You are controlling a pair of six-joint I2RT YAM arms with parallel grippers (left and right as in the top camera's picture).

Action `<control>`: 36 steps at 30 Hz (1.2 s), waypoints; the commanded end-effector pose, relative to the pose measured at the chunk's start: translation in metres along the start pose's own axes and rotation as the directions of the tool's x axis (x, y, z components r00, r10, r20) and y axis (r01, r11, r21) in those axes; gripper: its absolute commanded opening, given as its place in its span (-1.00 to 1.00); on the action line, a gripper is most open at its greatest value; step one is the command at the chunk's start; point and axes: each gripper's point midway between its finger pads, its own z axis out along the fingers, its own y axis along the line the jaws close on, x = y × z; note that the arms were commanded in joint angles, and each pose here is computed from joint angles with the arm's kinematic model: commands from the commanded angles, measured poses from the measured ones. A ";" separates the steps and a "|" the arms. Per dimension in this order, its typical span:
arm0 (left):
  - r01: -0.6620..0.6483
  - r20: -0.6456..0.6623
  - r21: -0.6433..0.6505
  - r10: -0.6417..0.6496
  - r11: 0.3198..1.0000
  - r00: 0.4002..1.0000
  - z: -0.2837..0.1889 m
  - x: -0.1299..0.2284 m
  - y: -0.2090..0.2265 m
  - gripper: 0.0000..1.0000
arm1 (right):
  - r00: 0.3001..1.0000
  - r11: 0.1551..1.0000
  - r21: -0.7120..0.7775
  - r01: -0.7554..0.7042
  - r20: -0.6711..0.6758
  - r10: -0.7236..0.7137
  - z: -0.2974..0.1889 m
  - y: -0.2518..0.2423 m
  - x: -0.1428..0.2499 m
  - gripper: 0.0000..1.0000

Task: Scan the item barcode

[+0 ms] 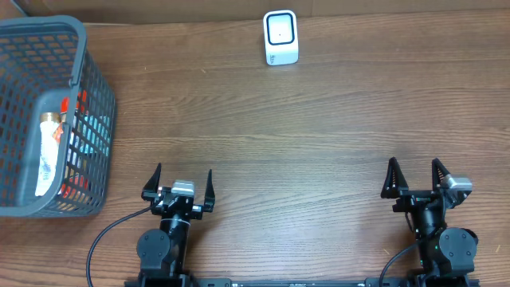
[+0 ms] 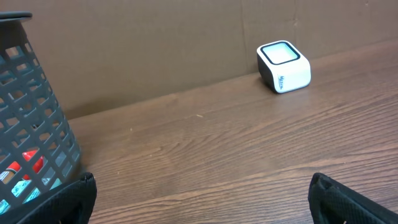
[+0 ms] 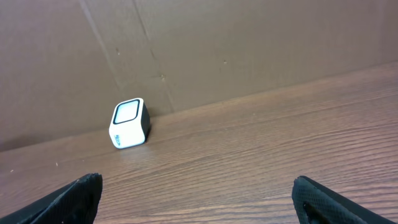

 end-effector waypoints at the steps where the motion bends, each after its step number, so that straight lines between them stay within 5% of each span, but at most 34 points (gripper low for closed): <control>1: -0.021 0.006 -0.007 0.021 1.000 1.000 0.000 0.000 0.001 0.99 | 1.000 1.000 0.007 -0.004 0.006 0.004 0.000 -0.001 0.001 1.00; 28: -0.048 0.006 -0.023 0.048 0.999 0.999 -0.001 -0.001 0.004 1.00 | 1.000 1.000 0.011 -0.004 0.009 0.003 0.000 -0.002 0.001 1.00; 36: 0.033 0.037 -0.032 -0.032 0.999 0.999 -0.005 -0.022 0.009 1.00 | 1.000 1.000 0.014 0.001 -0.006 -0.001 -0.004 0.001 -0.009 1.00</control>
